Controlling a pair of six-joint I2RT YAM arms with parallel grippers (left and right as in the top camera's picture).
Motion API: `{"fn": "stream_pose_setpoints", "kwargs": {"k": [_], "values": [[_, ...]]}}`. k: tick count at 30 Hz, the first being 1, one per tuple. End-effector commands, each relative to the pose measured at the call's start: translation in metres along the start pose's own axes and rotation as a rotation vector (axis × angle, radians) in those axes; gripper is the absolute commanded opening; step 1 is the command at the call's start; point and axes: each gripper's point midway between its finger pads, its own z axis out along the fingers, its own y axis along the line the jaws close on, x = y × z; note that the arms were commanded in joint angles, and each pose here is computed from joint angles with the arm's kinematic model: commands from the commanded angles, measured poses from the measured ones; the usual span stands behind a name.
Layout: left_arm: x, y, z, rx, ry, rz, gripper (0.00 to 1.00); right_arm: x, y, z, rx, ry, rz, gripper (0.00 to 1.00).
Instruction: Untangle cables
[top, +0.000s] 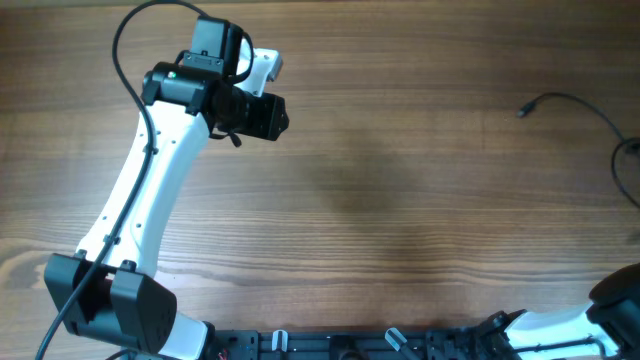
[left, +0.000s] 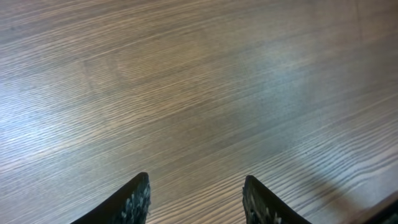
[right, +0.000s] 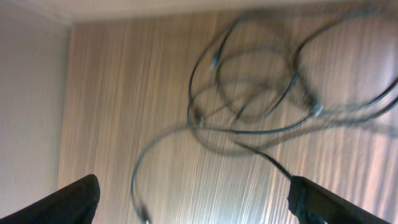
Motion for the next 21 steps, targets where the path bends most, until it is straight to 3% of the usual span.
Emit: {"fn": "stream_pose_setpoints", "kwargs": {"k": [1, 3, 7, 13, 19, 21], "values": [[-0.001, -0.006, 0.006, 0.003, 0.007, 0.041, 0.5, 0.053, 0.035, 0.009, -0.145, 0.22, -0.159, 1.0], [-0.001, -0.009, 0.007, 0.006, 0.004, 0.049, 0.5, 0.081, 0.038, 0.007, -0.142, 0.3, -0.296, 1.0], [-0.001, -0.012, 0.008, 0.009, 0.007, 0.055, 0.5, 0.116, 0.033, 0.007, -0.024, 0.364, -0.388, 1.0], [-0.001, -0.011, 0.008, 0.009, 0.007, 0.054, 0.5, 0.18, 0.047, 0.017, -0.014, 0.475, -0.527, 1.0], [0.0, -0.011, 0.008, 0.009, 0.011, 0.053, 0.49, 0.237, 0.082, 0.06, -0.163, 0.421, -0.767, 1.0], [0.0, -0.011, 0.008, 0.009, 0.01, 0.053, 0.49, 0.247, 0.098, 0.067, -0.215, 0.376, -0.792, 0.95]]}}
